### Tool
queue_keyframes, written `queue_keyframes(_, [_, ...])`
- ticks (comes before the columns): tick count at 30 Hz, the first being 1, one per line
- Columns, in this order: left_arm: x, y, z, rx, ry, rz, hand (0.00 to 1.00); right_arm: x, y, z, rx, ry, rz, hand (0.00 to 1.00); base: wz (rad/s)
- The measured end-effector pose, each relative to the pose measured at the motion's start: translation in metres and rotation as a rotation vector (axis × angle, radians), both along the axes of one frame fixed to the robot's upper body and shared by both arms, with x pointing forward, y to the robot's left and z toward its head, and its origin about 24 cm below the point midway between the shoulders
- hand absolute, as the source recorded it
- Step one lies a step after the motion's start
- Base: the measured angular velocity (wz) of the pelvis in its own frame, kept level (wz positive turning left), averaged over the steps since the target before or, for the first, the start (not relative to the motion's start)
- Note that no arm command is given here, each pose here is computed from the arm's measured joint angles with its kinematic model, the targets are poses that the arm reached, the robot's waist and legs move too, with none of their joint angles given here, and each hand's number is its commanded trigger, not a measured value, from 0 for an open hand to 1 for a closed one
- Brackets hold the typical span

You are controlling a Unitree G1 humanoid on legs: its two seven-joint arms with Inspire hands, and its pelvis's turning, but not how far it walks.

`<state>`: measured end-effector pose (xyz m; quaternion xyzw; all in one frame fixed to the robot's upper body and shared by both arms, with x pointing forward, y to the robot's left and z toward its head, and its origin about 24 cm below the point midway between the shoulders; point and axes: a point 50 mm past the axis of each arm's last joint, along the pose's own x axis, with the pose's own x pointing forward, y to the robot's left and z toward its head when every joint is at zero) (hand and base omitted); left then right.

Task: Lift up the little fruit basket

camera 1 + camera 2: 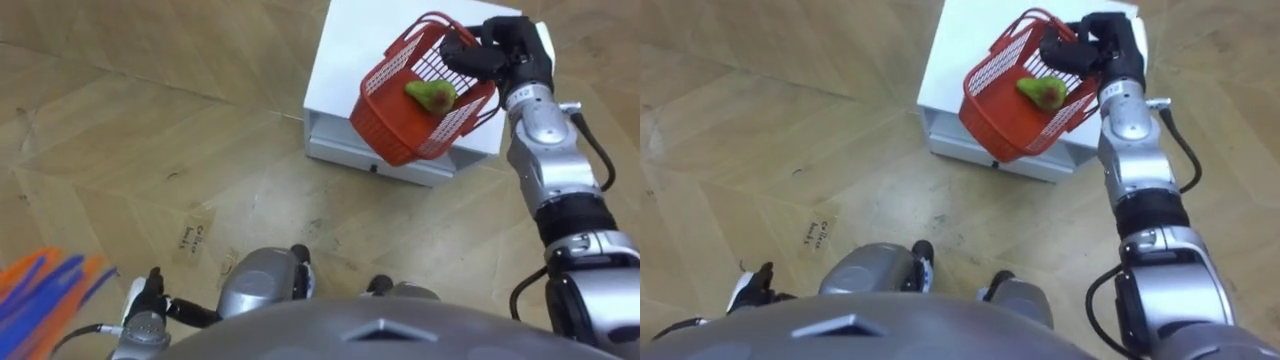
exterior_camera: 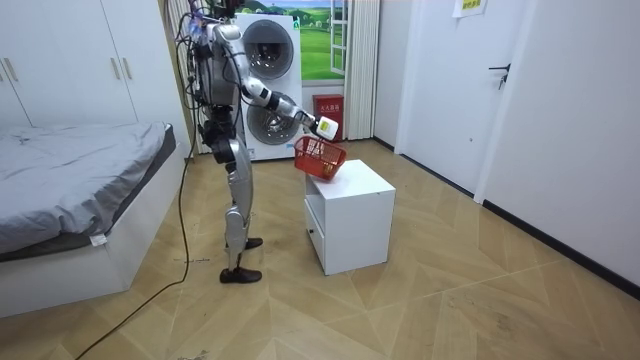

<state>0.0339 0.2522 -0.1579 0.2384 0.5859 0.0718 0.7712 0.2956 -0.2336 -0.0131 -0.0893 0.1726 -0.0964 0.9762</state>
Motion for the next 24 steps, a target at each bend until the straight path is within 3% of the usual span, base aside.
queue_keyframes(21, [0.000, -0.010, -0.003, -0.018, 0.045, -0.096, 0.00, 0.029, -0.037, 0.032, -0.135, -0.025, -0.176, 1.00, 0.08])
queue_keyframes(24, [0.001, -0.010, -0.003, -0.019, 0.040, -0.100, 0.00, 0.030, -0.038, 0.033, -0.141, -0.032, -0.196, 0.00, 0.00])
